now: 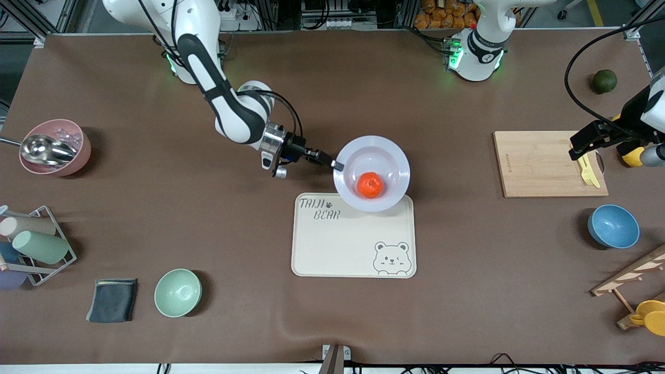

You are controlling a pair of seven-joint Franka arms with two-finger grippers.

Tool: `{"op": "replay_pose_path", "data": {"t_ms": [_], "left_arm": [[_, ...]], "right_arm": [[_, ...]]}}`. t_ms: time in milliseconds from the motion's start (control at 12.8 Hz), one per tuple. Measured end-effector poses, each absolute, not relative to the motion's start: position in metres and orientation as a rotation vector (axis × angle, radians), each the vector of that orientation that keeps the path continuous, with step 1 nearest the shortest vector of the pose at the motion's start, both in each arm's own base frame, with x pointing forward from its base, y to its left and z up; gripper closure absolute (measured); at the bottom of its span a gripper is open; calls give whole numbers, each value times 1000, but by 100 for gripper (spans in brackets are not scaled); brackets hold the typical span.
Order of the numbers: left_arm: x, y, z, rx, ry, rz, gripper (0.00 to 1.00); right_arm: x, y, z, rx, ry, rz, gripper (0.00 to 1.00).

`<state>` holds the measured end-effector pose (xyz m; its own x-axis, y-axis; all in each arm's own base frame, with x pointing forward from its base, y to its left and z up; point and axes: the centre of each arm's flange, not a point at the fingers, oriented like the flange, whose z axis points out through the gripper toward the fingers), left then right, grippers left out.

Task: Place orange and plate with both arms
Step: 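Slide the plate with the right gripper onto the bear tray, then settle the plate on the tray and open the right gripper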

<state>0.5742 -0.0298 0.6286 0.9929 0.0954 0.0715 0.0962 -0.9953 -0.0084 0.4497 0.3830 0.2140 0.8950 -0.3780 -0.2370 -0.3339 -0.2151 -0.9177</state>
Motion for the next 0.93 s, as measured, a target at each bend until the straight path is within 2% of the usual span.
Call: {"op": "replay_pose_path", "data": {"t_ms": [545,934], "left_arm": [[575,-30,626,-3124,-149,-106,0],[574,-31,625,-3124,-148,-104,0]], "right_arm": [[524,366,176,-1862,558,-132,95],[539,351,157,-1901,547,-145,95]]}}
